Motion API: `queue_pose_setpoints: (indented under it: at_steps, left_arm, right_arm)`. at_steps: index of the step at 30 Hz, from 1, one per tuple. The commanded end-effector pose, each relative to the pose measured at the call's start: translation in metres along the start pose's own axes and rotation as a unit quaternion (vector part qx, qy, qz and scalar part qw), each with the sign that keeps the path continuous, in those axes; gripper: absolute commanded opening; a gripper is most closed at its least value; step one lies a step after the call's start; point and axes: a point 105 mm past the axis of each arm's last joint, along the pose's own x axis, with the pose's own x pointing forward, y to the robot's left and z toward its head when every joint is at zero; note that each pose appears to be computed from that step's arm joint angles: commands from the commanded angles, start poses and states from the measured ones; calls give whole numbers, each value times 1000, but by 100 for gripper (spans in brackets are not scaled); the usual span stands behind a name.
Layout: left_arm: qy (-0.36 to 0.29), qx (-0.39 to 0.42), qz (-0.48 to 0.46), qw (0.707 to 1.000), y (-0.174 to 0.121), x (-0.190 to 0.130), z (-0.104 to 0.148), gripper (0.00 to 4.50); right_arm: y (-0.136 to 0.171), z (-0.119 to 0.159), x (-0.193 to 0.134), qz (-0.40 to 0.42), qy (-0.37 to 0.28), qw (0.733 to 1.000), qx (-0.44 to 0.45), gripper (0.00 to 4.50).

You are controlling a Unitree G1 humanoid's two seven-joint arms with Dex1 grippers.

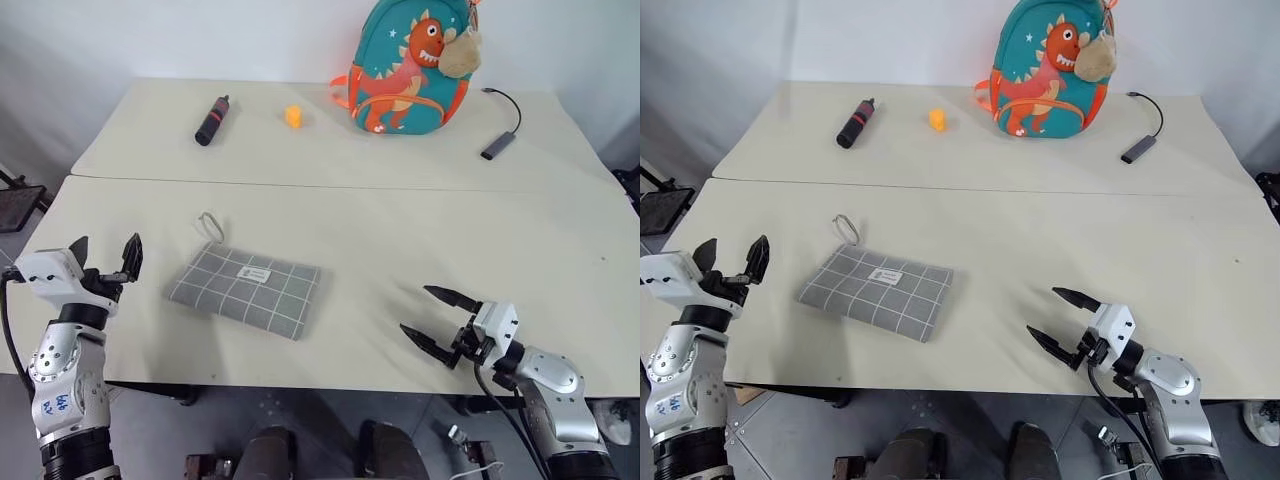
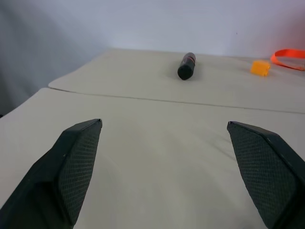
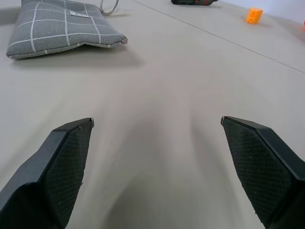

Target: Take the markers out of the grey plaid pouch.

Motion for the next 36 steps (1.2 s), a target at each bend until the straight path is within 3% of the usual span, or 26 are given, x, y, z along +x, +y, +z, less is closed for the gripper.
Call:
queue_pose_setpoints:
  at_steps: [1, 5, 7, 14, 19, 22, 26, 36]
  left_arm:
    - [-3, 26, -6, 1000, 3, 1, 8, 447]
    - [0, -25, -71, 997, -9, -1, 10, 447]
    - [35, -20, -110, 993, -9, -5, 1, 450]
    - [146, -45, -251, 956, -7, -6, -4, 450]
    - [255, -55, -351, 899, 1, -18, -4, 450]
    - [274, -61, -348, 894, 9, -12, -3, 450]
    - [286, -120, -359, 880, -2, -8, -8, 450]
    - [386, -199, -414, 800, -41, -23, -28, 450]
  right_arm:
    - [-3, 10, 0, -4, -14, 1000, -16, 450]
    - [-1, 22, 9, 14, -27, 1000, -1, 450]
    - [11, 34, 22, 62, -26, 998, 6, 409]
    - [60, 67, 71, 214, -10, 977, -5, 176]
    - [78, 74, 126, 256, -9, 966, -42, 3]
    - [73, 72, 143, 249, -6, 966, -64, 3]
    - [77, 67, 155, 253, -7, 965, -62, 3]
    - [76, 44, 162, 265, 64, 957, -98, 3]
